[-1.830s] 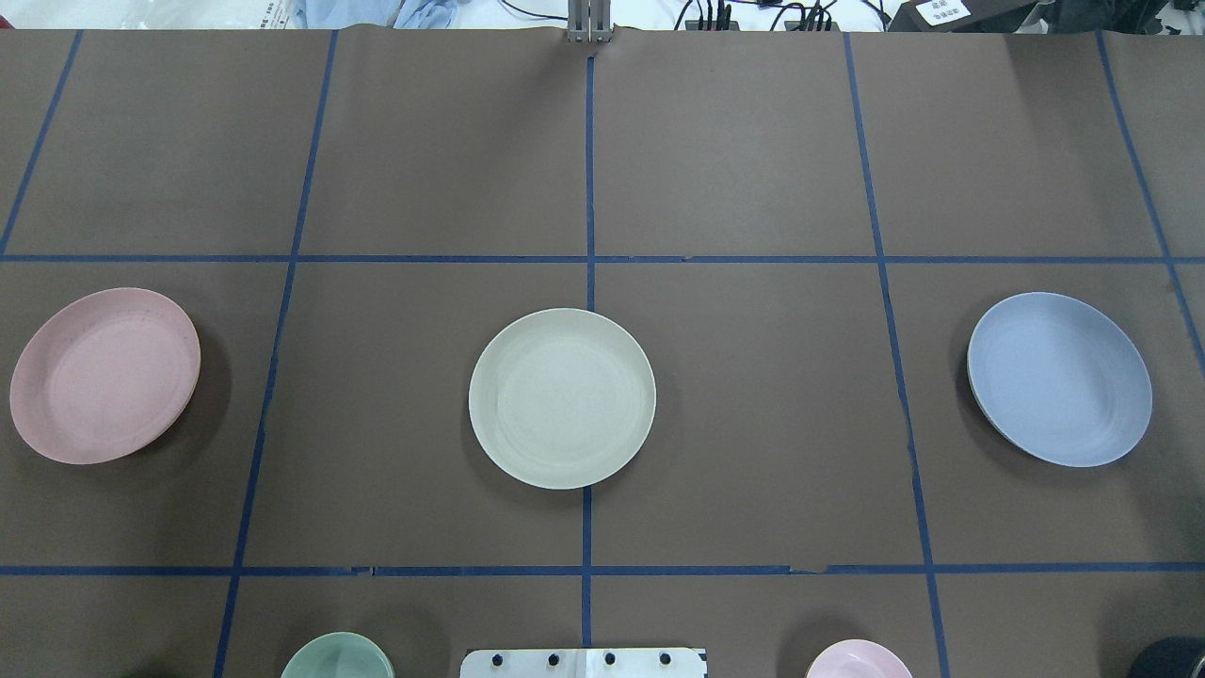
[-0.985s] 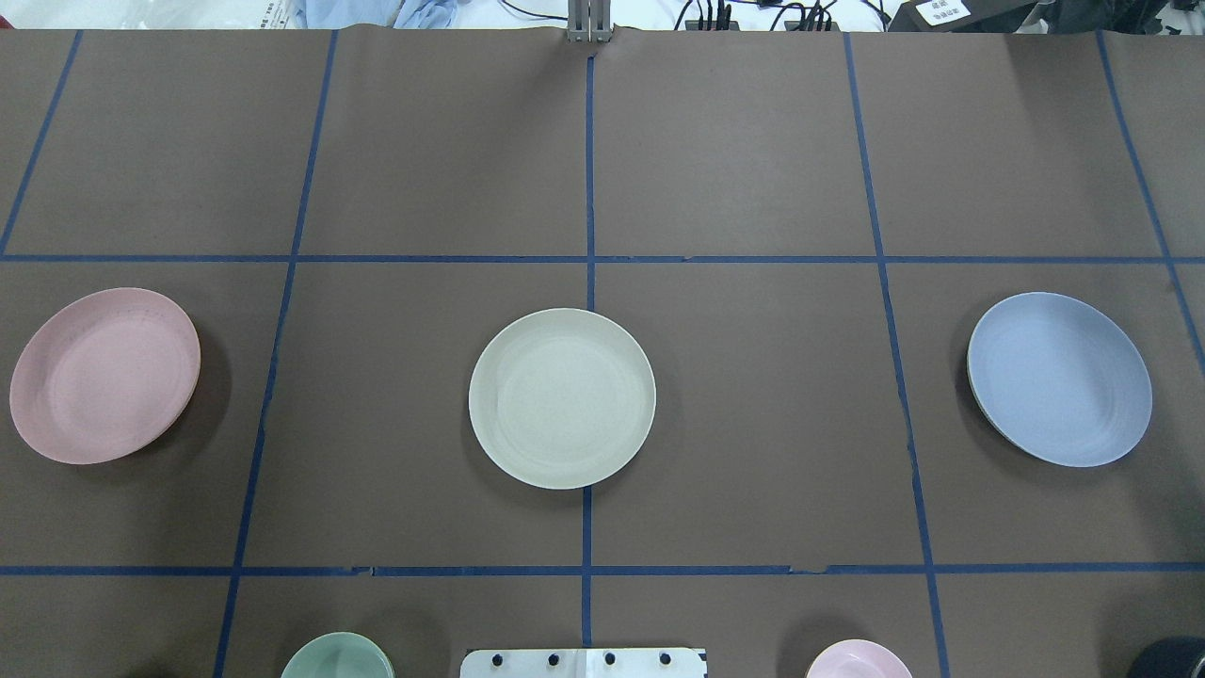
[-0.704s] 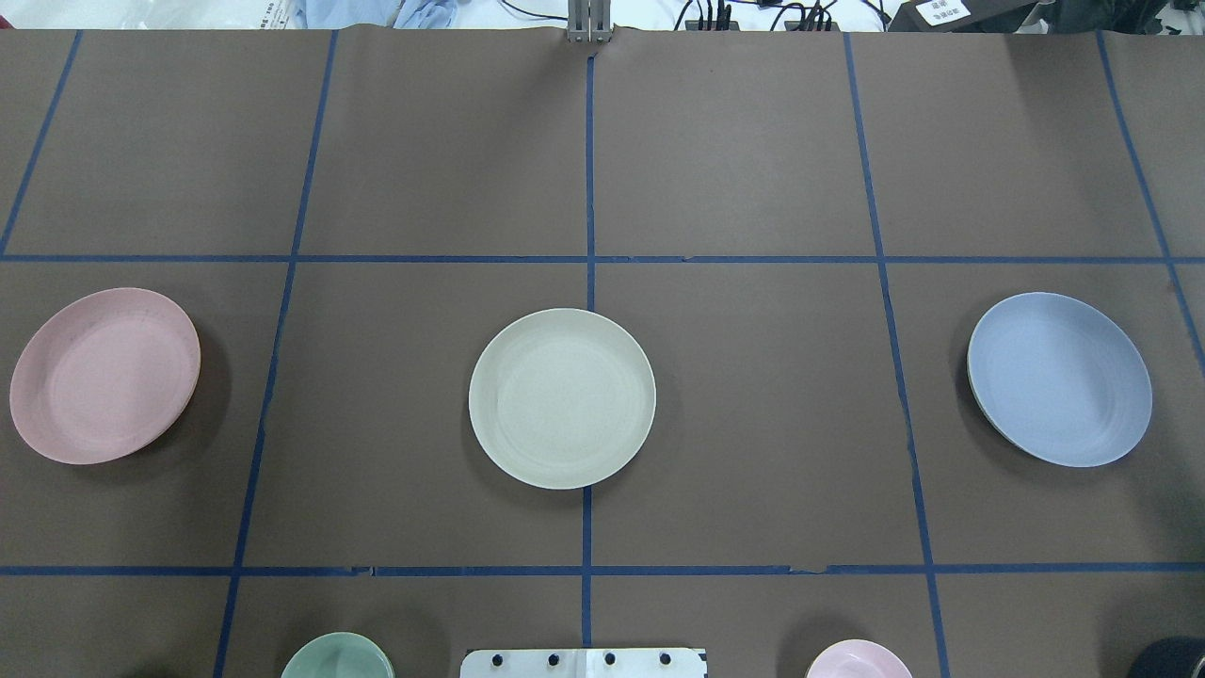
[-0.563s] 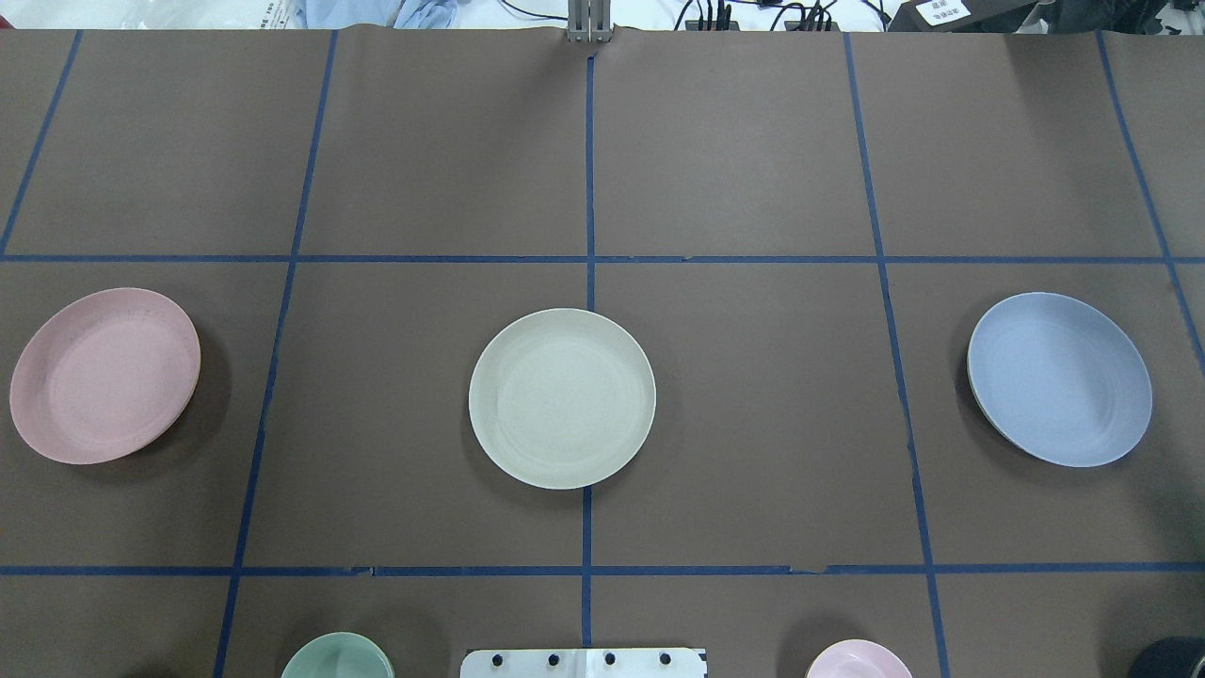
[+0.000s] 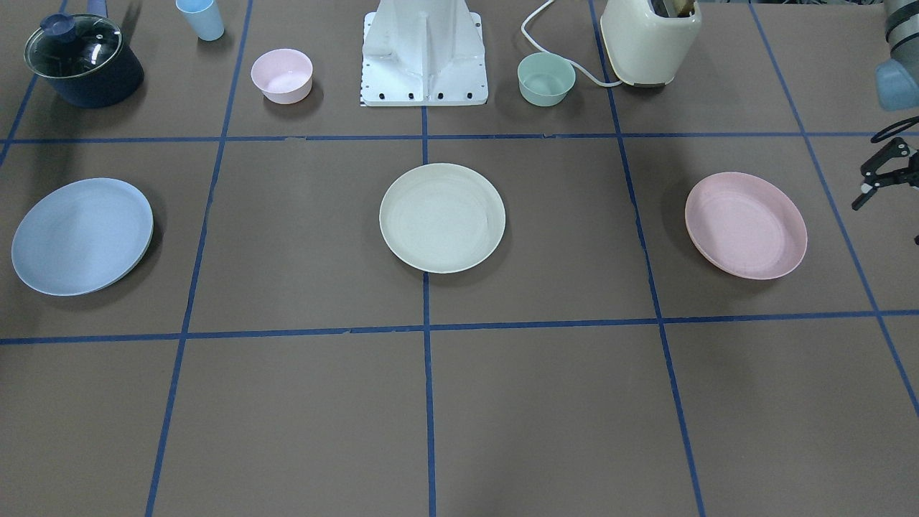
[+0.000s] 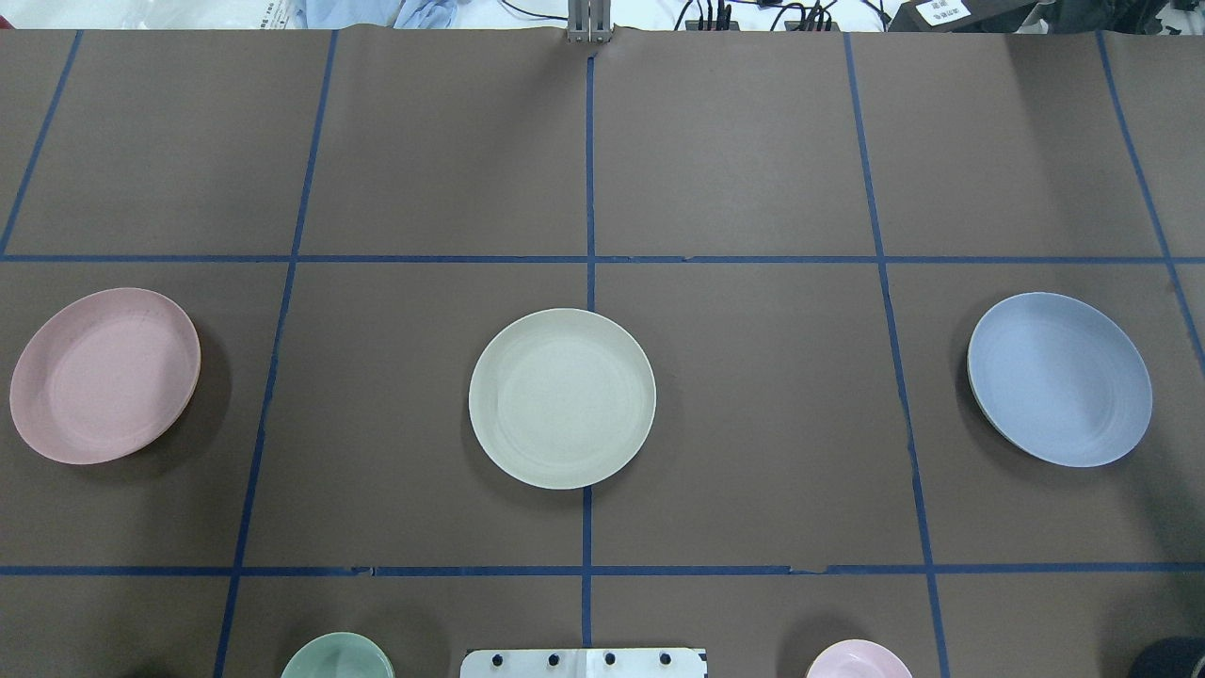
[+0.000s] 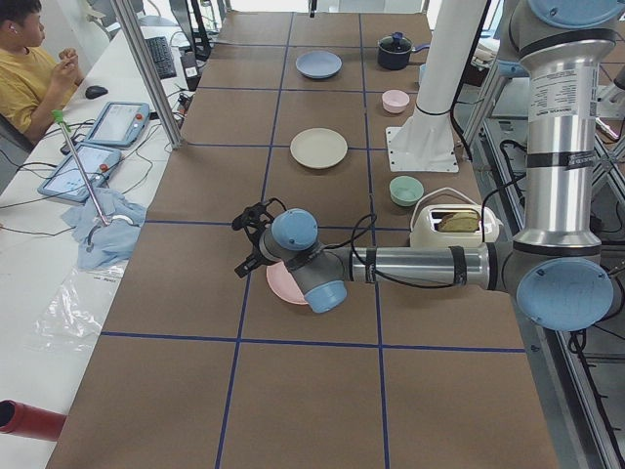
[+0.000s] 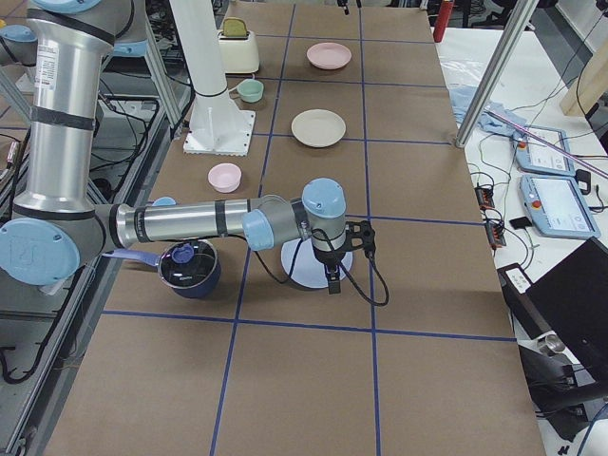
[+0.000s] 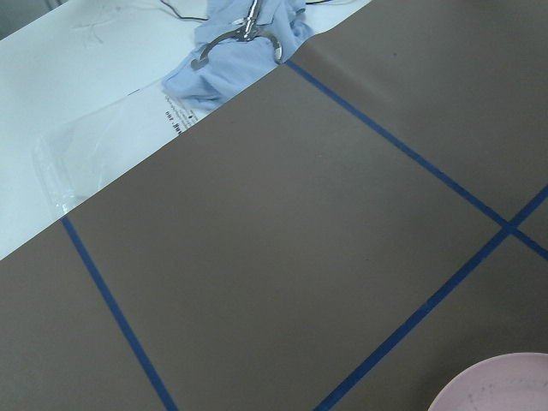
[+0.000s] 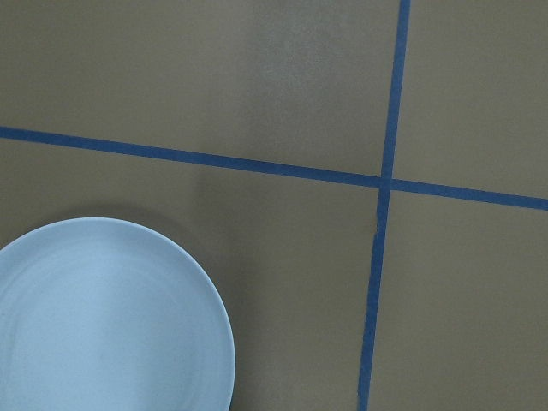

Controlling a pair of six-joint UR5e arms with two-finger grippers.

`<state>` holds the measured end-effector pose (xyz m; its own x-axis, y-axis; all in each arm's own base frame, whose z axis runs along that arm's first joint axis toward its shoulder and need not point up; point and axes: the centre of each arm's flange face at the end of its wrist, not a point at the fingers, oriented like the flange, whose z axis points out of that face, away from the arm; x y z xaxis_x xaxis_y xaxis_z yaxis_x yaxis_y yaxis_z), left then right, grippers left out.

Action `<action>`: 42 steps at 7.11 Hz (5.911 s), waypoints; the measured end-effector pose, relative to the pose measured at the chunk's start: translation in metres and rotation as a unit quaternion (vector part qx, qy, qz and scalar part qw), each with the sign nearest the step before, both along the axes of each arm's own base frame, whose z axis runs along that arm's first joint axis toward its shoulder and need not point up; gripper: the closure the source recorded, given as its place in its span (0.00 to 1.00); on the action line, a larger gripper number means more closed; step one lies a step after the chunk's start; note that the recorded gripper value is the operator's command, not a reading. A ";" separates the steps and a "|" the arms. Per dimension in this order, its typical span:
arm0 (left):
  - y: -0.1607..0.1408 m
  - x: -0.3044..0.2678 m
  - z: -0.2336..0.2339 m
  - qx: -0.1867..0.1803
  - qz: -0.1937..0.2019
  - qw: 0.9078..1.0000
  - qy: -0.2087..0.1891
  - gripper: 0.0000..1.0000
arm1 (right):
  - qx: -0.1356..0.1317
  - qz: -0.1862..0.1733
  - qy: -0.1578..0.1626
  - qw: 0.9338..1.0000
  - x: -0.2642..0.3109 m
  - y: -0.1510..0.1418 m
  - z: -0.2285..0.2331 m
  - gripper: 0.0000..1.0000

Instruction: Stack three plates with pink and blue

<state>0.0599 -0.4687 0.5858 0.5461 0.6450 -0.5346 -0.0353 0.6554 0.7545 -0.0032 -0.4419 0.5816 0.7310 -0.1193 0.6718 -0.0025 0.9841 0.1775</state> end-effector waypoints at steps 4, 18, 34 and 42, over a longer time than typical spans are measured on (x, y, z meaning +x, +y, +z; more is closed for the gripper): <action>0.054 0.063 0.082 -0.083 -0.077 0.993 0.031 0.10 | -0.002 0.000 0.000 1.000 -0.001 0.002 0.002 0.00; 0.022 0.164 -0.081 -0.135 -0.034 0.988 0.069 1.00 | -0.001 0.000 0.000 1.000 -0.001 0.002 0.001 0.00; 0.028 0.333 -0.240 -0.109 0.010 0.994 0.030 0.00 | 0.014 -0.011 -0.016 1.000 -0.019 0.002 0.000 0.00; -0.003 0.222 -0.186 -0.036 0.026 0.999 -0.030 0.00 | 0.001 0.062 -0.032 0.998 -0.119 0.042 0.086 0.35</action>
